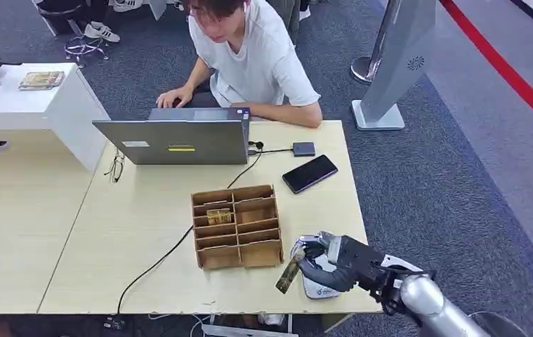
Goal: Pass the card to the sensor for recognition and then transmit it.
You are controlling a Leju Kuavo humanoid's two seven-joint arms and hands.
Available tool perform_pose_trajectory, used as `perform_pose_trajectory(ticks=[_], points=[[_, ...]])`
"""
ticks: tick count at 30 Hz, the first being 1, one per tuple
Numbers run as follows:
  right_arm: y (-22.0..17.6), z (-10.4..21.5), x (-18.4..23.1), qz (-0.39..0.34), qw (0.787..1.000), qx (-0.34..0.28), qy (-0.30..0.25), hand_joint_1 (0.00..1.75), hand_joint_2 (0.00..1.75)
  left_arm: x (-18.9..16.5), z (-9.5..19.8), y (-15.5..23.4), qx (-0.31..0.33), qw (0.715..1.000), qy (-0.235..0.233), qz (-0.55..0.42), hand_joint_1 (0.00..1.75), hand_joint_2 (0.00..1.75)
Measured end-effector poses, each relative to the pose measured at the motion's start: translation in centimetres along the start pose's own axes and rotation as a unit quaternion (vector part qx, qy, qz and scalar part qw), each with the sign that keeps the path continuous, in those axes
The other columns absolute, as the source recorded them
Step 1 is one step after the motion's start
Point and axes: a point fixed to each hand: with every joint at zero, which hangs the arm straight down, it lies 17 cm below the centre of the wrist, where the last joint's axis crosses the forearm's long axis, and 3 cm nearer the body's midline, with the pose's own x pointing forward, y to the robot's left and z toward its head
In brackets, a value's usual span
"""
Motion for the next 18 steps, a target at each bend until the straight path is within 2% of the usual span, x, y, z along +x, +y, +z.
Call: perform_pose_trajectory(ticks=[3,8,11,14,18], points=[[-1.0,-0.7,-0.6,0.015,1.000,-0.006,0.015,1.75,1.75,3.4,-0.3,0.8,0.018,1.000,-0.020,0.009,0.00,0.00],[-3.0,-1.0,-2.2,0.067,0.996,-0.026,0.054,1.75,1.75,4.8,0.5,-0.6,0.018,0.999,-0.034,0.019,0.00,0.00],[-4.3,-2.6,-2.1,0.115,0.991,-0.018,0.070,1.75,1.75,4.0,-0.4,0.5,0.002,0.999,-0.019,0.035,0.00,0.00],[-6.1,-4.0,-2.4,0.164,0.982,-0.024,0.093,1.75,1.75,3.6,-1.6,3.5,0.013,0.999,-0.013,0.045,0.00,0.00],[-7.1,-4.8,-2.6,0.214,0.970,-0.027,0.113,1.75,1.75,3.2,-2.0,4.7,0.023,0.998,-0.007,0.051,0.00,0.00]])
